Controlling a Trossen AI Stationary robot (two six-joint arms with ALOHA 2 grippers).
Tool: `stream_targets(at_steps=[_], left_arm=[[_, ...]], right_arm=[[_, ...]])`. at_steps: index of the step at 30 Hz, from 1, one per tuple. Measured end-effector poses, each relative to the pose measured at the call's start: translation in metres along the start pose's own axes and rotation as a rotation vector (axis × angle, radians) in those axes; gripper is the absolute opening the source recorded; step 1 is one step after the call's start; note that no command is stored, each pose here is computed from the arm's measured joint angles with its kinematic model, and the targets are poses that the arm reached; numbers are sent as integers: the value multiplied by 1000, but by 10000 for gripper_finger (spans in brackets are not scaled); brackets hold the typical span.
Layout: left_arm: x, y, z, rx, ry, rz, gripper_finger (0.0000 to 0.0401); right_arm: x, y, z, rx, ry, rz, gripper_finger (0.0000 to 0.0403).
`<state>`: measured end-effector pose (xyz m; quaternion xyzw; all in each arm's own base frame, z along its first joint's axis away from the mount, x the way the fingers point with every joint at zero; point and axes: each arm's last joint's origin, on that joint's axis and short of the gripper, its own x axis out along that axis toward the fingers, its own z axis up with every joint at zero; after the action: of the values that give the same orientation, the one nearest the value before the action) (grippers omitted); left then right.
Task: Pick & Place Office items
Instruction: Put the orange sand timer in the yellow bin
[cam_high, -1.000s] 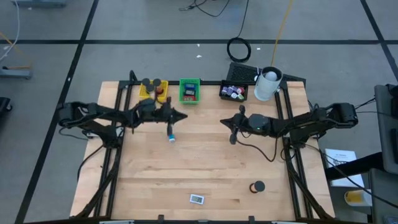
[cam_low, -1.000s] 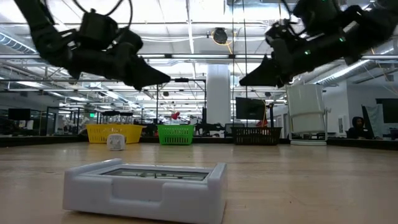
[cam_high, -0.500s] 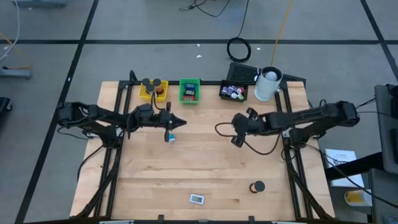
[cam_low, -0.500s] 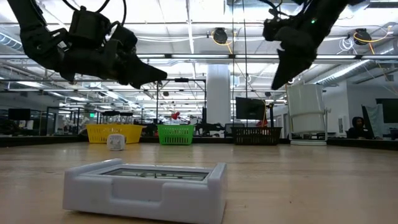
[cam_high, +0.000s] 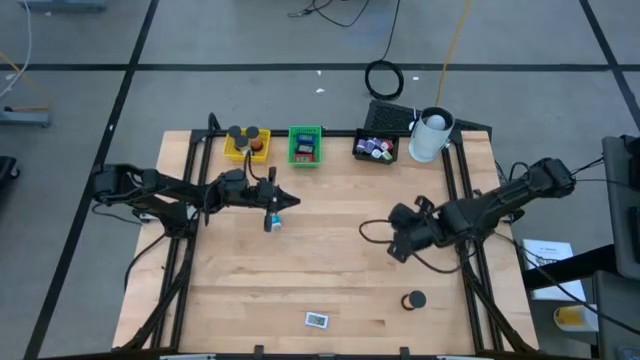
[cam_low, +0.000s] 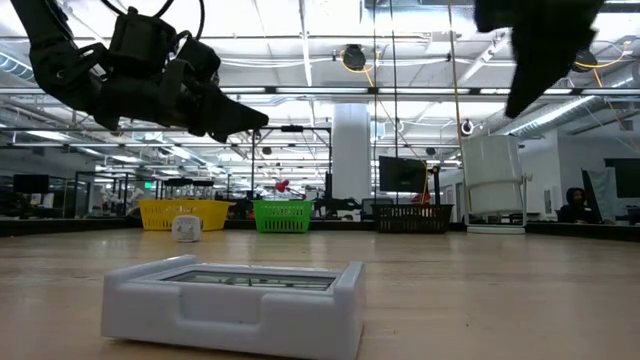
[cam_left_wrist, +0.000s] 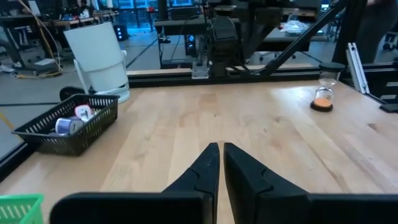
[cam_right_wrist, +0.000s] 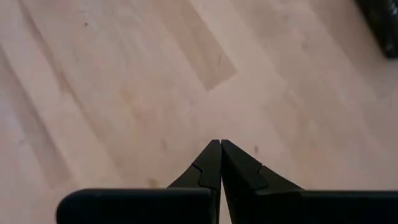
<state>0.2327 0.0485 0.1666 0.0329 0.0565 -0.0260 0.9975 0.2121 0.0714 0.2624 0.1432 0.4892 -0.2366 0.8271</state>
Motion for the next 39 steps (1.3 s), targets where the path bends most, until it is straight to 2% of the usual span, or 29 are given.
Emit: stream_targets(at_steps=[5,9,13,18,22,25,29,39], left_arm=[[0,0,0,2,1,0,31],[0,0,0,0,2,0,31],[0,0,0,2,4,0,31],[0,0,0,20,4,0,31],[0,0,0,12,4,0,31],[0,0,0,6,6,0,31],[0,0,-1,11,11,0,31],[0,0,-1,11,13,0,31]], right_arm=[[-17,9,-21,33,26,-22,10],[-29,15,-36,61,48,-17,43],[-37,23,-51,70,93,33,101],[-47,32,-70,71,125,98,193],[-56,45,-84,69,93,194,262],[-58,57,-97,44,50,244,295],[-54,71,-111,2,33,257,305],[-40,85,-129,26,104,203,308]])
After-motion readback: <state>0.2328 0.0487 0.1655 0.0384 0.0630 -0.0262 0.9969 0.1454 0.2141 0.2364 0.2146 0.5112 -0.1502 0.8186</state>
